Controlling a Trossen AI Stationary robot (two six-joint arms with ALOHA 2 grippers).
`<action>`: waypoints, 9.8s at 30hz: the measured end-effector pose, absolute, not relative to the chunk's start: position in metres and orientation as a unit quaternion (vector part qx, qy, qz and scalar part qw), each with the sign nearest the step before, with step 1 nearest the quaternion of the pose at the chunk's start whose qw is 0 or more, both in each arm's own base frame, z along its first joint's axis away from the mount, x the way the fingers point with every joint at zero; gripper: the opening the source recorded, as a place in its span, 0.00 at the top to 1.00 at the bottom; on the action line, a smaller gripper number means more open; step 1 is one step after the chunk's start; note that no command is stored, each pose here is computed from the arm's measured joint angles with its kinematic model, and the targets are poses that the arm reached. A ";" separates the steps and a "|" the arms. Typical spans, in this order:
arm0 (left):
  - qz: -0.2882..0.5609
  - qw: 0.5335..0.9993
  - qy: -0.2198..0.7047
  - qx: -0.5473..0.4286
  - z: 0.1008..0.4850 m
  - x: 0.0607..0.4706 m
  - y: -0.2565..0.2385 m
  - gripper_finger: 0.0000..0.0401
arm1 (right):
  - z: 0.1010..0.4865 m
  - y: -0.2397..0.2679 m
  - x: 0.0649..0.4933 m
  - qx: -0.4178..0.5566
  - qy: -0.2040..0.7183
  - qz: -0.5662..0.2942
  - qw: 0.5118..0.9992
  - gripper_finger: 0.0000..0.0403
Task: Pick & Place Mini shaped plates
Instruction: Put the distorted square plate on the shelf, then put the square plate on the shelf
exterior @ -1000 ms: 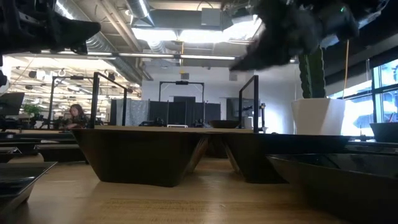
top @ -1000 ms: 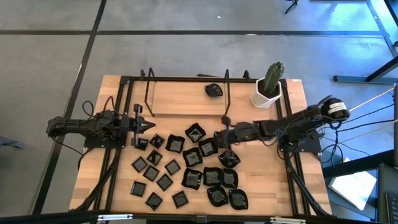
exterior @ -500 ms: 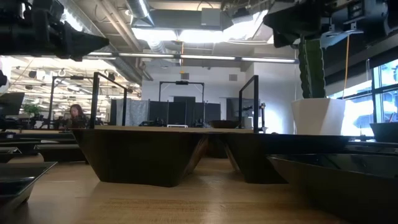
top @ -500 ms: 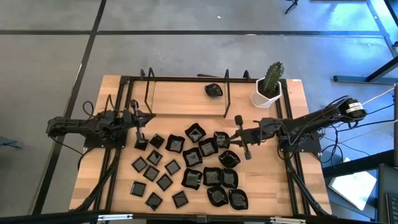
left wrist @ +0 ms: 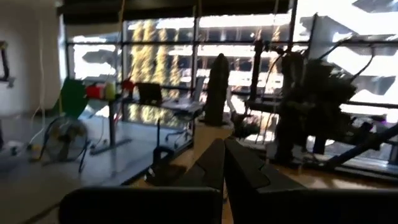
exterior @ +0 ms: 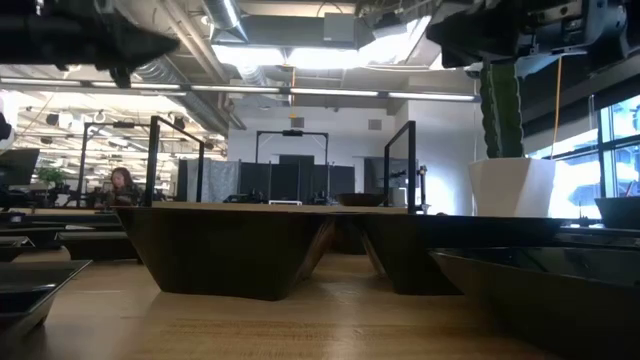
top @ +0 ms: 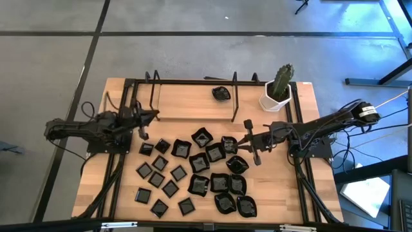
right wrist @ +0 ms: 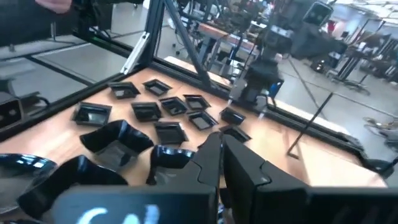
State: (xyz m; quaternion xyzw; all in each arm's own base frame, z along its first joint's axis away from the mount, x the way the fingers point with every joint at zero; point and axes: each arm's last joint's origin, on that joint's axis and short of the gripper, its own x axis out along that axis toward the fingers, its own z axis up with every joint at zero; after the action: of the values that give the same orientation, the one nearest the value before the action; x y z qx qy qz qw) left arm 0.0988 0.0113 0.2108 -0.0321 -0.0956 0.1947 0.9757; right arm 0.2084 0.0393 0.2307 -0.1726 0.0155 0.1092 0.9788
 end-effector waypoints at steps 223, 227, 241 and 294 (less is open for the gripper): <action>0.354 0.916 0.184 0.044 0.351 0.148 -0.017 0.85 | 0.209 0.052 0.201 -0.109 0.120 0.217 0.963 0.95; 0.286 0.944 0.139 0.085 0.311 0.149 -0.015 0.96 | 0.209 0.052 0.201 -0.108 0.120 0.217 0.963 0.95; 0.140 0.983 -0.069 0.093 0.270 0.106 -0.001 1.00 | 0.209 0.050 0.202 -0.117 0.123 0.187 0.968 0.95; 0.175 0.982 -0.024 0.065 0.175 0.095 0.002 0.98 | 0.235 0.096 0.435 -0.155 0.254 0.254 0.920 0.87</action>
State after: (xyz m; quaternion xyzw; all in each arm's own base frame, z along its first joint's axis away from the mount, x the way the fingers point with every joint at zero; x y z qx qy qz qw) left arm 0.0948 0.0024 0.1751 0.0647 -0.0243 0.1751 0.9821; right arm 0.4350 0.0963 0.2348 -0.1548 0.2543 0.2538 0.9203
